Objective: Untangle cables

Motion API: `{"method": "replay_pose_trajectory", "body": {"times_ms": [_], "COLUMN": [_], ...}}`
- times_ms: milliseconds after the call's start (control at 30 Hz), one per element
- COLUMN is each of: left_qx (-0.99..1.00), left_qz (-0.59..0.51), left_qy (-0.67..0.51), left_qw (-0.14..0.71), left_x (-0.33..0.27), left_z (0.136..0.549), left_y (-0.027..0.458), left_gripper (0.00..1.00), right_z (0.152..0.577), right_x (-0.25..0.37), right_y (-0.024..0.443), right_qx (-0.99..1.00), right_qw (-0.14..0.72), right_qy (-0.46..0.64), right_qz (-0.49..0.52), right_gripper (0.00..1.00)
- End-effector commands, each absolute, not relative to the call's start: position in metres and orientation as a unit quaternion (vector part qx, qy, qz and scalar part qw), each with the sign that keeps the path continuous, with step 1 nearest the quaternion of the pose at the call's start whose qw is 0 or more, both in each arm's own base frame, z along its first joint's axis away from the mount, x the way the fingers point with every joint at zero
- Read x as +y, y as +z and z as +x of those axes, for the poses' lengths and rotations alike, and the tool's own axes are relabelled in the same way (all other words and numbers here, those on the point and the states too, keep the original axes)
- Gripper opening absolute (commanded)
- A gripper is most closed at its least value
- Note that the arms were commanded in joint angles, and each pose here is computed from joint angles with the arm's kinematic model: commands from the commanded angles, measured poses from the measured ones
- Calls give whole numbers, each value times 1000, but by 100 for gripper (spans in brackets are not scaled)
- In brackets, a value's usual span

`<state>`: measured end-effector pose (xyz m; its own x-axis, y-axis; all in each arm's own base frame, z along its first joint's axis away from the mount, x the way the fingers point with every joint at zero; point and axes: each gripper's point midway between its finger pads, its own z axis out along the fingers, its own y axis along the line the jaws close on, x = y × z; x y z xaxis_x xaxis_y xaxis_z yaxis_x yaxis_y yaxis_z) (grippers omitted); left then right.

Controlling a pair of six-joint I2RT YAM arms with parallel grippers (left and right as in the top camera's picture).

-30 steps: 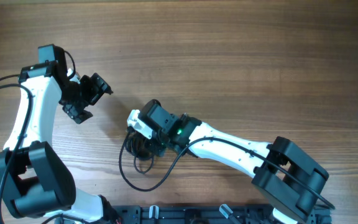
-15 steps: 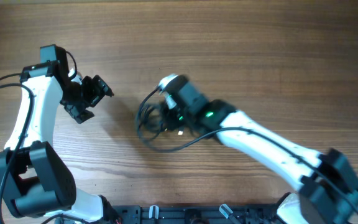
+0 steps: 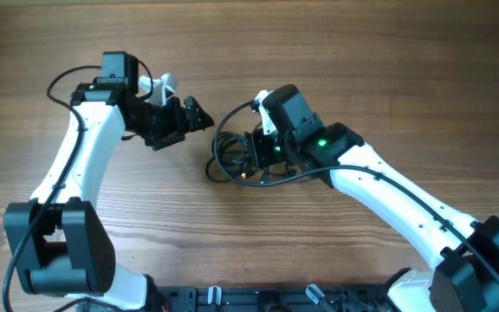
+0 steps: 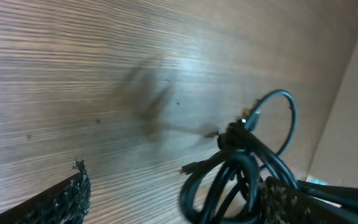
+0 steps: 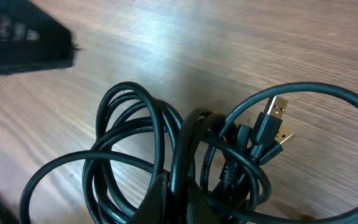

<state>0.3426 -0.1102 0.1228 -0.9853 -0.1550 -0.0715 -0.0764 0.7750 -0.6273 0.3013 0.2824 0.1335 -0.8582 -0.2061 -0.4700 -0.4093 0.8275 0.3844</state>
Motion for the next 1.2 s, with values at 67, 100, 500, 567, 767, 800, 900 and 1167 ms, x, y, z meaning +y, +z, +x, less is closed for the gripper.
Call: {"method": "replay_pose_trajectory", "body": {"times_ms": [67, 100, 500, 567, 767, 800, 900, 1167], "left_qx": [944, 948, 959, 959, 959, 958, 956, 956], "left_qz": [32, 38, 86, 89, 84, 83, 81, 82], "left_qy": [-320, -308, -267, -266, -269, -275, -281, -282], "left_qw": [75, 73, 34, 34, 14, 8, 0, 9], "left_x": [-134, -135, -136, -137, -138, -139, -141, -141], "left_z": [335, 333, 307, 307, 306, 305, 305, 309], "left_y": [126, 123, 112, 112, 101, 99, 96, 96], "left_gripper": [90, 90, 71, 70, 55, 51, 15, 4], "right_z": [297, 297, 296, 295, 287, 286, 293, 328], "right_x": [293, 293, 294, 296, 308, 309, 302, 258], "right_y": [144, 144, 144, 146, 154, 155, 156, 167], "right_qx": [919, 919, 918, 916, 899, 898, 903, 896], "right_qw": [207, 207, 206, 205, 195, 194, 188, 191], "right_qy": [273, 273, 275, 283, 322, 325, 333, 375], "right_qz": [-195, -195, -196, -199, -223, -224, -195, -141], "right_gripper": [4, 4, 4, 4, 4, 4, 4, 4]}}
